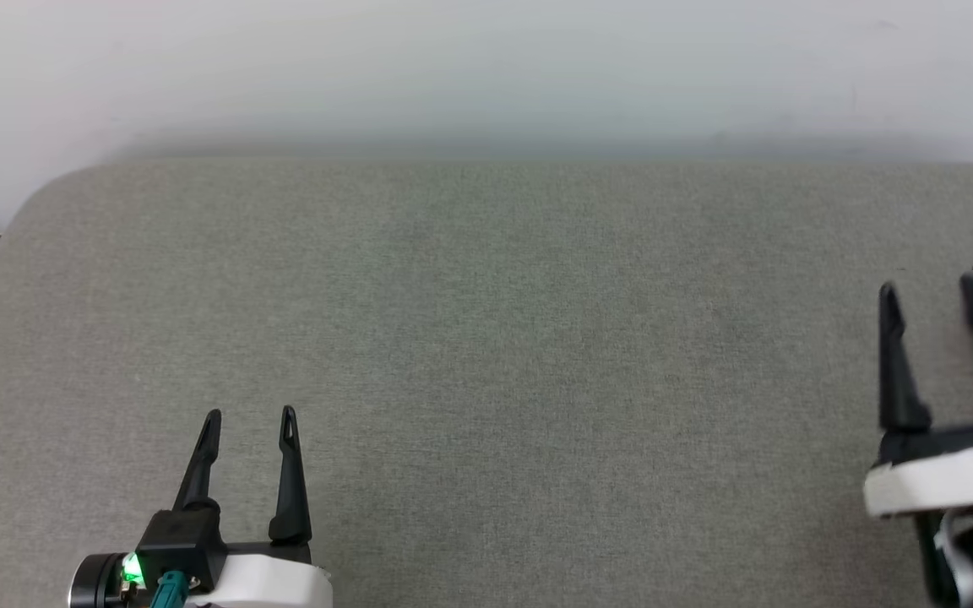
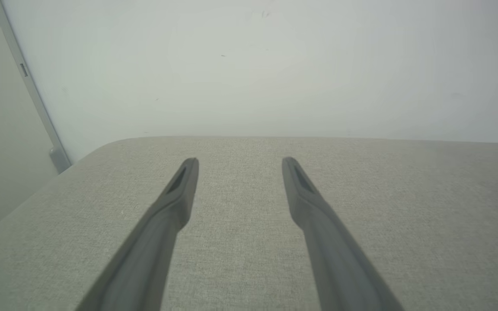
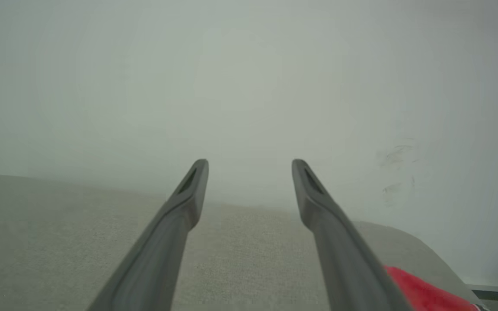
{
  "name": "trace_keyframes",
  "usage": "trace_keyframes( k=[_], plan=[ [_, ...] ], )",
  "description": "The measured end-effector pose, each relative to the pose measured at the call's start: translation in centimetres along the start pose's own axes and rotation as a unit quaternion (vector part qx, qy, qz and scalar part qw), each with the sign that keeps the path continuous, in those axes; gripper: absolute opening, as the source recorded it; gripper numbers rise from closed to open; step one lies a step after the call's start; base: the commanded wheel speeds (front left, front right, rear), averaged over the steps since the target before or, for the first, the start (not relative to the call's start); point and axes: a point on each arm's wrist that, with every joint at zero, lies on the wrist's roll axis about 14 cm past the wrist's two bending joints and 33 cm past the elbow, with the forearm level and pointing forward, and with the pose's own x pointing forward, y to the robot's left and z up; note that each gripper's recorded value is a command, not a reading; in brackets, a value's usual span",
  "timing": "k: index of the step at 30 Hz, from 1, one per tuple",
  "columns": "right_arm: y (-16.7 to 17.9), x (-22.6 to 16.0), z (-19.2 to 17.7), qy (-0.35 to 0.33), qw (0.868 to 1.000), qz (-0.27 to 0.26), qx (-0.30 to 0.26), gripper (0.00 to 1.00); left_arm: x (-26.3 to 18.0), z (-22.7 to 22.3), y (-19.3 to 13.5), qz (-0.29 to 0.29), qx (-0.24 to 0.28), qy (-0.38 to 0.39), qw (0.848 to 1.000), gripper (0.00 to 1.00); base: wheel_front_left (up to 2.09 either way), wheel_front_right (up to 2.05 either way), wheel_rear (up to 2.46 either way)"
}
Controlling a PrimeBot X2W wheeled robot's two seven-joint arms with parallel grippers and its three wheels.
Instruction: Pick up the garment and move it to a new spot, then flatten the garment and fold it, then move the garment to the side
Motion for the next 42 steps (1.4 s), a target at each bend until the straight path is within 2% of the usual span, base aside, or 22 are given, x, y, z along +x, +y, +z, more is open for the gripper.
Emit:
trace_keyframes(
  k=[10, 21, 42],
  plan=[
    [1.9, -4.7, -2.4, 0.051, 0.997, -0.004, 0.050, 1.00, -1.8, 0.4, 0.9, 0.011, -0.003, -0.002, 1.000, 1.00, 0.00, 0.00, 0.00],
    [2.1, -7.9, -2.4, 0.065, 0.996, -0.009, 0.055, 1.00, -2.9, 0.4, 0.9, 0.009, -0.014, -0.001, 1.000, 1.00, 0.00, 0.00, 0.00],
    [2.3, -9.0, -2.9, 0.077, 0.995, -0.011, 0.066, 1.00, -3.4, -0.7, 0.8, 0.000, -0.020, 0.016, 1.000, 1.00, 0.00, 0.00, 0.00]
  ],
)
